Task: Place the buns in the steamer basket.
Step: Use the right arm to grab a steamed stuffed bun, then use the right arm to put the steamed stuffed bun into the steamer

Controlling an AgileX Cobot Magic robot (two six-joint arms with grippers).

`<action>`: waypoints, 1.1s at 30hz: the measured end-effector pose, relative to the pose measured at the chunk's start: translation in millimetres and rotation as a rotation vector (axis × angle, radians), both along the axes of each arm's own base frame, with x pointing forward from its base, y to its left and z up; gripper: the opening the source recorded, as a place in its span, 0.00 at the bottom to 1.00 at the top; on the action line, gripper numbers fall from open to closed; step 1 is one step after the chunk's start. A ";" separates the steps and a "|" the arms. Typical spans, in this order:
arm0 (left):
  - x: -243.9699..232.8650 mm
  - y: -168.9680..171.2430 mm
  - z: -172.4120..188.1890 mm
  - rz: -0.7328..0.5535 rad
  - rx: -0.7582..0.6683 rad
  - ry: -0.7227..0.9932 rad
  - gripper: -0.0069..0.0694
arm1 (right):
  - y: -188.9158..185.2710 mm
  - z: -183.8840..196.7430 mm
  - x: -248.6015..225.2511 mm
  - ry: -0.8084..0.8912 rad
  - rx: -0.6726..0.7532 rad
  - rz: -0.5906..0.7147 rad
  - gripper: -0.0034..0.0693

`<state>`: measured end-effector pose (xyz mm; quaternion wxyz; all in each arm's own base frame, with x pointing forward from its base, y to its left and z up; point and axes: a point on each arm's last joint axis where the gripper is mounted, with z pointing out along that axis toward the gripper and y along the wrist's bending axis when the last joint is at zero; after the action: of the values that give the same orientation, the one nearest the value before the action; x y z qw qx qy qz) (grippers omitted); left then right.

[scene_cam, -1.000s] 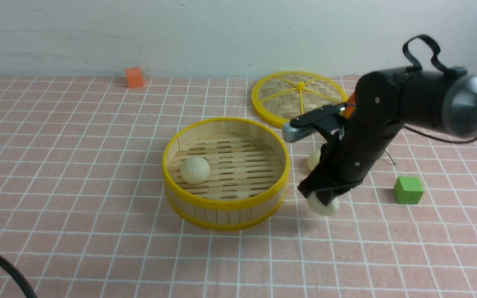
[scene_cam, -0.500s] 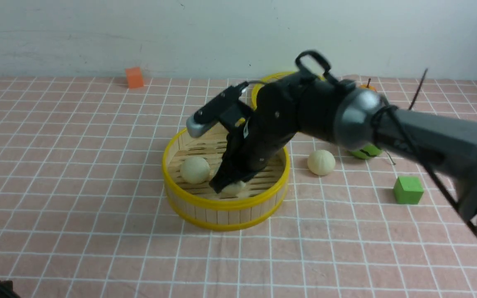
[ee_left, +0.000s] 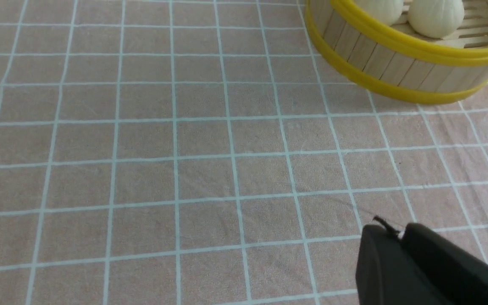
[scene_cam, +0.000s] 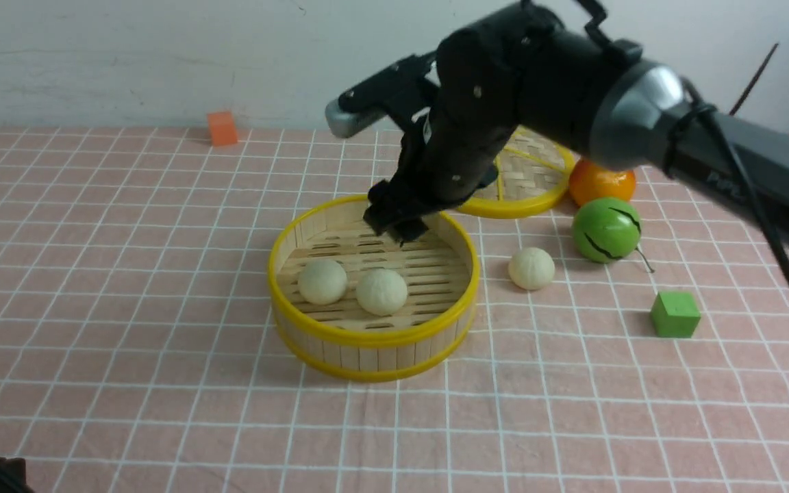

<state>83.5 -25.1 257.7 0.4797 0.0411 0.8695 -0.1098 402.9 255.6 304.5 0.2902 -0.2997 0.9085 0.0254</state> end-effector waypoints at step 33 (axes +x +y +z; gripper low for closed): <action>1.1 2.3 0.4 0.001 0.048 -0.022 0.19 | -28.0 -35.0 62.8 -0.015 0.020 -0.052 0.06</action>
<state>84.6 -22.8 258.1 0.4884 0.0531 0.8665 -0.0882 465.8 227.6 269.6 0.3004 -0.2732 0.9135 0.0249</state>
